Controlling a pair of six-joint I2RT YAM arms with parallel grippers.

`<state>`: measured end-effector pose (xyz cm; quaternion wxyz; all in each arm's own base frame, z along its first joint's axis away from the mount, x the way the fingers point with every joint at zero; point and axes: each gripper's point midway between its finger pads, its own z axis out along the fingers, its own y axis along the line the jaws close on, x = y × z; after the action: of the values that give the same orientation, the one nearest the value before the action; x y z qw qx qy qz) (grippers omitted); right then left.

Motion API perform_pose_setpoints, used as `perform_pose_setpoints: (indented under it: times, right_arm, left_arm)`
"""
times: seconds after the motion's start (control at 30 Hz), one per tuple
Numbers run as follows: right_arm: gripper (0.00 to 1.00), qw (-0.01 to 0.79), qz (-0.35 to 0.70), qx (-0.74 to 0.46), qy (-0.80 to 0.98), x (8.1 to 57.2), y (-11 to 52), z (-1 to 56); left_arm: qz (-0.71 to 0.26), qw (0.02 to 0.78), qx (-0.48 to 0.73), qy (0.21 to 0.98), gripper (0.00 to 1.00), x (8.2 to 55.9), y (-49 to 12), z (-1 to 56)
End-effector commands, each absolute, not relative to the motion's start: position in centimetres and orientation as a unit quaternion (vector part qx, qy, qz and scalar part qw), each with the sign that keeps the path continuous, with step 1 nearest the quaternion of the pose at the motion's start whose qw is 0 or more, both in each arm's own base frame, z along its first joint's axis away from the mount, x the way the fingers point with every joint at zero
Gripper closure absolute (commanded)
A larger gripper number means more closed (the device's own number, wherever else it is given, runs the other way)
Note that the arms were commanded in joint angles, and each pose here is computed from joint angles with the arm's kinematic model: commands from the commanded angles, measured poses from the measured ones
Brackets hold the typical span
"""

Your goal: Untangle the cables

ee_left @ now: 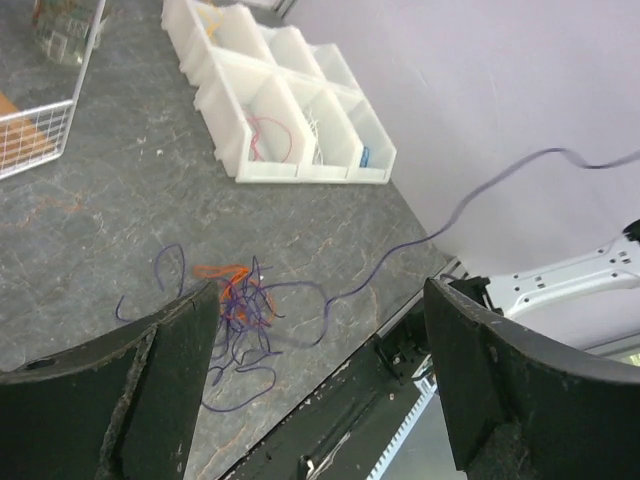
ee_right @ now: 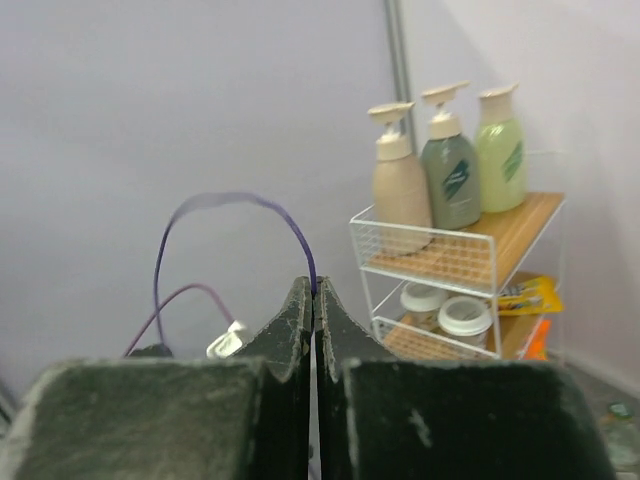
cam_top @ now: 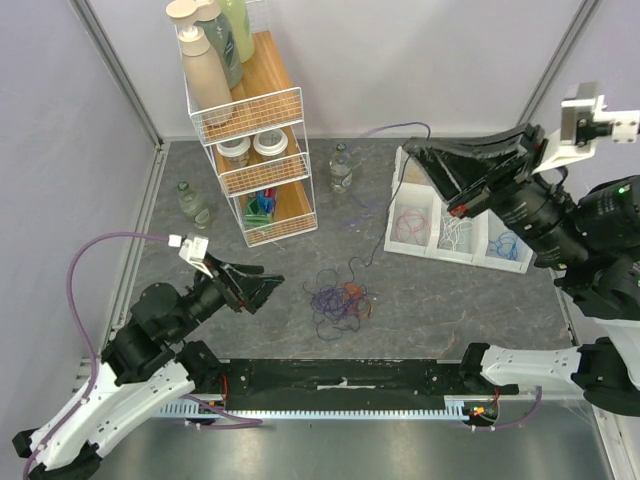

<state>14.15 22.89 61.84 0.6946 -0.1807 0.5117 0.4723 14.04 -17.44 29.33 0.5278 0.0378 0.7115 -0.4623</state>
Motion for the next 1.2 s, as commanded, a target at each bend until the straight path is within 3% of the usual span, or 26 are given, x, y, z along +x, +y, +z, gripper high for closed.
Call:
perform_pose_setpoints:
  times: [0.0, 0.37, 0.6, 0.83, 1.0, 1.17]
  right_arm:
    - [1.00, 0.736, 0.402, -0.176, 0.515, 16.1, 21.7, 64.0]
    - [1.00, 0.792, 0.423, -0.138, 0.417, 14.3, 18.4, 72.5]
    - [1.00, 0.811, 0.435, -0.109, 0.376, 13.0, 16.0, 75.4]
    - [1.00, 0.841, 0.445, -0.080, 0.299, 9.6, 10.5, 78.7]
    - [1.00, 0.871, 0.339, -0.045, 0.352, 12.3, 7.8, 76.1]
    - [1.00, 0.861, 0.133, -0.034, 0.490, 19.9, 9.8, 68.8]
  left_arm:
    - [-0.462, 0.487, 0.042, 0.740, 0.11, 14.7, -19.3, 26.8]
    - [-0.526, 0.380, 0.132, 0.749, 0.09, 15.8, -27.8, 23.6]
    - [-0.461, 0.268, 0.100, 0.840, 0.12, 19.3, -31.7, 13.8]
    - [-0.370, 0.213, 0.034, 0.904, 0.29, 20.6, -30.4, 4.8]
    - [-0.356, 0.225, 0.032, 0.906, 0.30, 19.6, -28.6, 4.5]
    - [-0.347, 0.243, 0.035, 0.905, 0.28, 18.5, -26.7, 5.4]
